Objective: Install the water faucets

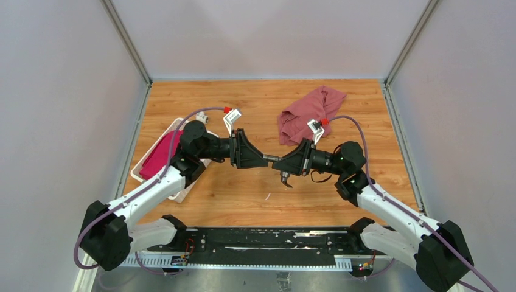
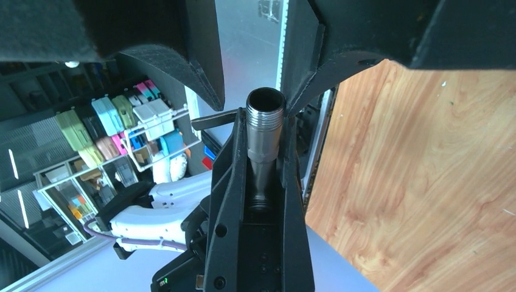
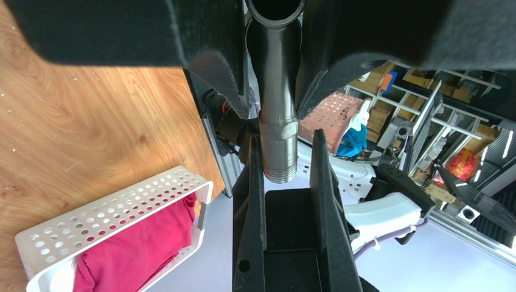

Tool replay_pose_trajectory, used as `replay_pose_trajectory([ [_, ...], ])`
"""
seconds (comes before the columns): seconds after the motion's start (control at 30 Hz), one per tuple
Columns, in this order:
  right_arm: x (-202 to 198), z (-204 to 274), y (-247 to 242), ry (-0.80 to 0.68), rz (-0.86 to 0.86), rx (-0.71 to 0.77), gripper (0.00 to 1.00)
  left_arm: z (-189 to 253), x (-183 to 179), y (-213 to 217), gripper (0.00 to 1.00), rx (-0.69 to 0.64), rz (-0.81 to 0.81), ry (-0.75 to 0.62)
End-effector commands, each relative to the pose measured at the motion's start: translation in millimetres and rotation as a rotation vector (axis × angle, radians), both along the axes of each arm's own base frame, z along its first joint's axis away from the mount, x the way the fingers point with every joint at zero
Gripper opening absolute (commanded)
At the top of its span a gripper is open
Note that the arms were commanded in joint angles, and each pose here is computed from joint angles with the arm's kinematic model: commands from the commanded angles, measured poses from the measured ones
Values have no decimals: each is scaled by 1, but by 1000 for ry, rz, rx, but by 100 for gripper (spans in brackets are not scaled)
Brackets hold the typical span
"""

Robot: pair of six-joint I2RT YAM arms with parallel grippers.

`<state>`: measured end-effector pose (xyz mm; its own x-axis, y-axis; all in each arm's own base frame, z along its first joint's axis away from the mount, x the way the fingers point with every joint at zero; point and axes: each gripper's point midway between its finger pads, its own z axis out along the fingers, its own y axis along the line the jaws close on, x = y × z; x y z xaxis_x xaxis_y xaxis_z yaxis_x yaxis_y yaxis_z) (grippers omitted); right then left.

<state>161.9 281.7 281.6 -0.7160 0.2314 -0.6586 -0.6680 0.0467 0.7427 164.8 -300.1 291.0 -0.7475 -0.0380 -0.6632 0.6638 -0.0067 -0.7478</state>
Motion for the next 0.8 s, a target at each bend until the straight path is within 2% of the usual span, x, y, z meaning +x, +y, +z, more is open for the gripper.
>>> replay_pose_trajectory([
  [0.0, -5, 1, 1, -16, 21, 17, 0, 7, -5, 0, 45, -17, -9, -13],
  [0.13, -5, 1, 1, -14, 22, 15, 0, 11, -6, -1, 44, -48, -9, -4],
  [0.3, -5, 0, 1, -13, 22, 14, 0, 8, -3, -2, 0, -50, -1, 15],
  [0.4, -6, 1, 1, -10, 32, 16, 3, 6, -2, -2, 0, -46, 4, 23],
  [0.5, -8, 7, 1, -17, 39, 41, 47, 6, -2, -2, 0, -46, 8, 25],
  [0.53, -9, 9, 1, -21, 39, 52, 53, 6, -2, -1, 0, -47, 10, 23],
  [0.6, -7, 12, 1, -27, 30, 68, 59, 7, -2, -1, 0, -49, 12, 21],
  [0.77, -7, 18, 1, -19, 38, 118, 58, 6, -1, -1, 0, -48, 15, 23],
])
